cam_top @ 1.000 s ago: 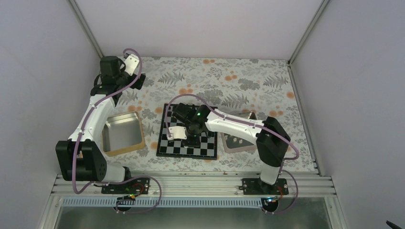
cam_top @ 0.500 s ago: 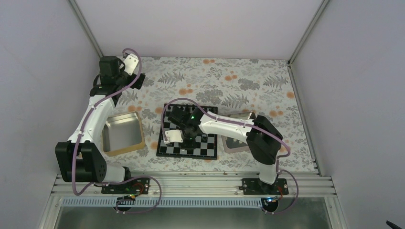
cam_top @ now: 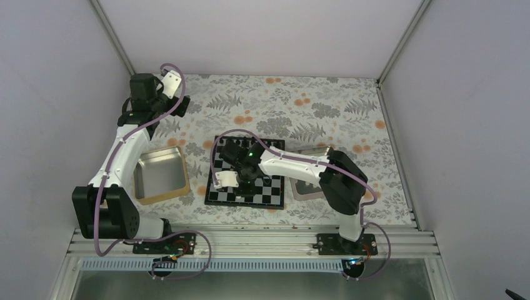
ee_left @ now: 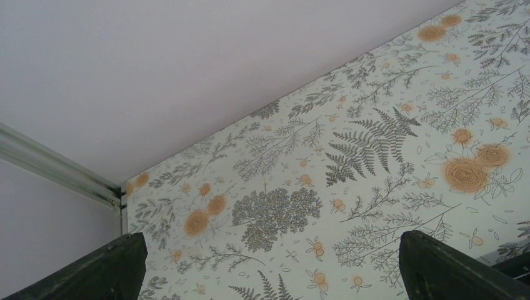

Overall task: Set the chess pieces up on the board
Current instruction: Place the chess piece on the chessboard, then pick up the chess piece from the storage box.

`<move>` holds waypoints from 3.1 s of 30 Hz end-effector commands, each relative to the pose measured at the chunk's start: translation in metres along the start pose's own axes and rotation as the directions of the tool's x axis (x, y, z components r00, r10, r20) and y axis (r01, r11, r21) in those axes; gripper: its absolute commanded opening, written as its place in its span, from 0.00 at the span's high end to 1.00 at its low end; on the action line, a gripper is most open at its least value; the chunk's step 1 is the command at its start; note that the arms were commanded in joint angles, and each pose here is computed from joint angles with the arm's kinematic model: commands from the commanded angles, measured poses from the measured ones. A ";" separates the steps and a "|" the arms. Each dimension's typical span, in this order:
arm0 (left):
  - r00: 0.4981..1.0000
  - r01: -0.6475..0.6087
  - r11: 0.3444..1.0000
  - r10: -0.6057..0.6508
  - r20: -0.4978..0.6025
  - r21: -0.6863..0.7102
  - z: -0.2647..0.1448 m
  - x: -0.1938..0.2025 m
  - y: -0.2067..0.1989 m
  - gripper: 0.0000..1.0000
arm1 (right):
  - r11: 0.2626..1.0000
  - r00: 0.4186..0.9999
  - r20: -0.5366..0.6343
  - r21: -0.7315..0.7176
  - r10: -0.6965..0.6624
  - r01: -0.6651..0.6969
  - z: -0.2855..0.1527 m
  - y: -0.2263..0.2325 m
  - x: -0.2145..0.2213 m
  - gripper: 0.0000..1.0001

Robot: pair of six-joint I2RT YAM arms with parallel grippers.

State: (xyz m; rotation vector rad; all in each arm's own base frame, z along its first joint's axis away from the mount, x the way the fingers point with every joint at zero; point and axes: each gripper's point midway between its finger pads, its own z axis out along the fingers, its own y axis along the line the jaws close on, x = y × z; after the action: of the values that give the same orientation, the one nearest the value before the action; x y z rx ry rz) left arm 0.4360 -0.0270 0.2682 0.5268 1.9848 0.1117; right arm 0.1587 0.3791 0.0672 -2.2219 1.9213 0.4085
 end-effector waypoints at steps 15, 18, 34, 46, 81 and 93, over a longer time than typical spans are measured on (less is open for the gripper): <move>1.000 0.003 1.000 -0.004 0.024 0.028 -0.002 -0.006 -0.006 0.00 | 1.000 1.000 -0.015 -0.018 -0.001 0.001 0.015 0.005 0.008 0.74; 1.000 0.002 1.000 -0.002 0.023 0.026 -0.002 -0.006 -0.005 0.00 | 1.000 1.000 0.012 0.003 0.006 -0.006 0.003 0.003 0.002 0.63; 0.999 -0.001 1.000 0.001 0.039 -0.016 -0.009 -0.012 0.002 0.00 | 0.888 0.949 0.129 0.334 0.289 -0.316 -0.148 -0.092 0.092 0.48; 0.999 -0.001 1.000 0.000 0.054 0.026 -0.013 -0.019 -0.003 0.00 | 0.772 0.850 0.082 0.381 0.521 -0.509 -0.120 -0.096 0.215 0.49; 1.000 -0.019 0.999 0.019 0.003 -0.029 0.002 -0.009 0.007 0.00 | 0.732 0.758 -0.014 0.271 0.652 -0.624 -0.074 -0.083 0.279 0.55; 1.000 -0.025 0.999 0.025 0.005 -0.031 -0.001 -0.010 0.008 0.00 | 0.731 0.753 -0.007 0.248 0.658 -0.636 -0.064 -0.089 0.282 0.69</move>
State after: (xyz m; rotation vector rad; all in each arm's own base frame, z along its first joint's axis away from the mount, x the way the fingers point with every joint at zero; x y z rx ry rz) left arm 0.4379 -0.0230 0.2644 0.5250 2.0068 0.1363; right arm 0.2869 0.1053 0.0390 -1.3790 2.6225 0.0998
